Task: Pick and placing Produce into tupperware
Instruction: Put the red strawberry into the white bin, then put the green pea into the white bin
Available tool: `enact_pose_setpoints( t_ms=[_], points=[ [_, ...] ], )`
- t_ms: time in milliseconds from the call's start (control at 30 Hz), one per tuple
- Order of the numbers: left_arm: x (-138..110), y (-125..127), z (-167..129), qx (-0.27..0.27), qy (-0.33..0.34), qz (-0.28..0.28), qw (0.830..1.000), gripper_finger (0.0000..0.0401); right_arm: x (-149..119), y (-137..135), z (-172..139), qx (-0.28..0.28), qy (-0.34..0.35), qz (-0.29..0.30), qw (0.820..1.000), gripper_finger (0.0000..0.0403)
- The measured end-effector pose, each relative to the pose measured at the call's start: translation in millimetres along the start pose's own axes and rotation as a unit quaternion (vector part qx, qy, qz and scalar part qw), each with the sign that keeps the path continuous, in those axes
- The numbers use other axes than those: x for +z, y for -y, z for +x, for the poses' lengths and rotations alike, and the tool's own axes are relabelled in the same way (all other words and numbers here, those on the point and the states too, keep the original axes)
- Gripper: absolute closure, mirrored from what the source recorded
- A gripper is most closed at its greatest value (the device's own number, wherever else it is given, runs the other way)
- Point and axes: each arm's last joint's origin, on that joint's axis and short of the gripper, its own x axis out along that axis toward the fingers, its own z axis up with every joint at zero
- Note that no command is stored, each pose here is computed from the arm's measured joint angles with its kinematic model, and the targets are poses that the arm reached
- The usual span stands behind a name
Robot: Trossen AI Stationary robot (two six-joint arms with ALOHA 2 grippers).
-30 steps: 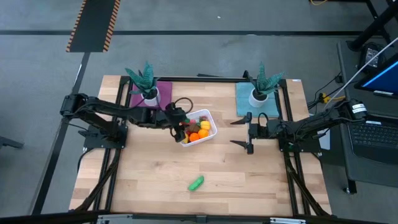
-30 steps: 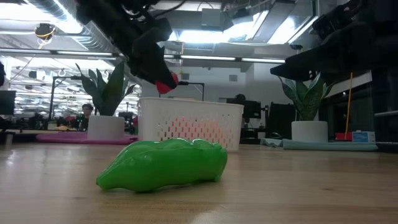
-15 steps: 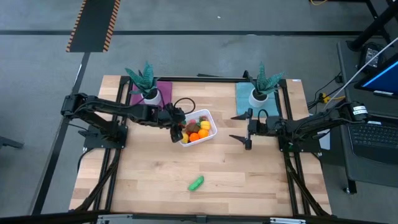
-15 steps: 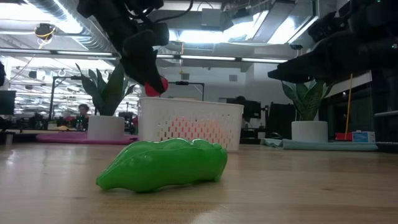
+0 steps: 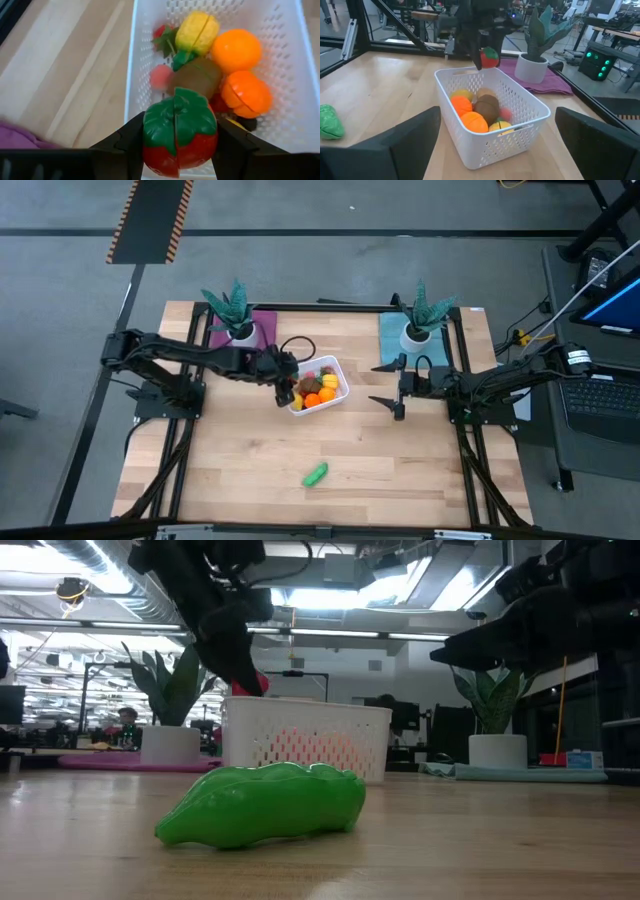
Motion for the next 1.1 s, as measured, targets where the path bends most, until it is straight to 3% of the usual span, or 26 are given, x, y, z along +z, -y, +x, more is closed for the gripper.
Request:
enact_pose_setpoints(
  t_ms=[333, 700, 933, 1100],
  points=[
    [-3.9, 0.7, 27.4, -0.007, -0.034, 0.011, 0.999, 0.0236, 0.5, 0.1, 0.0, 0.000, 0.003, 0.000, 1.000, 0.0011],
    [-4.2, -0.2, 28.1, 0.003, -0.035, 0.012, 0.999, 0.0233, 0.5, 0.1, 0.0, 0.000, 0.003, -0.004, 1.000, 0.0011],
    [-3.8, -1.5, 28.1, 0.026, -0.029, 0.012, 0.999, 0.0135, 0.5, 0.0, 0.0, 0.000, 0.002, -0.004, 1.000, 0.0011],
    [-3.8, -1.5, 27.9, 0.026, -0.029, 0.012, 0.999, 0.0108, 0.4, 0.0, 0.0, 0.000, 0.002, -0.004, 1.000, 0.0011]
  ],
)
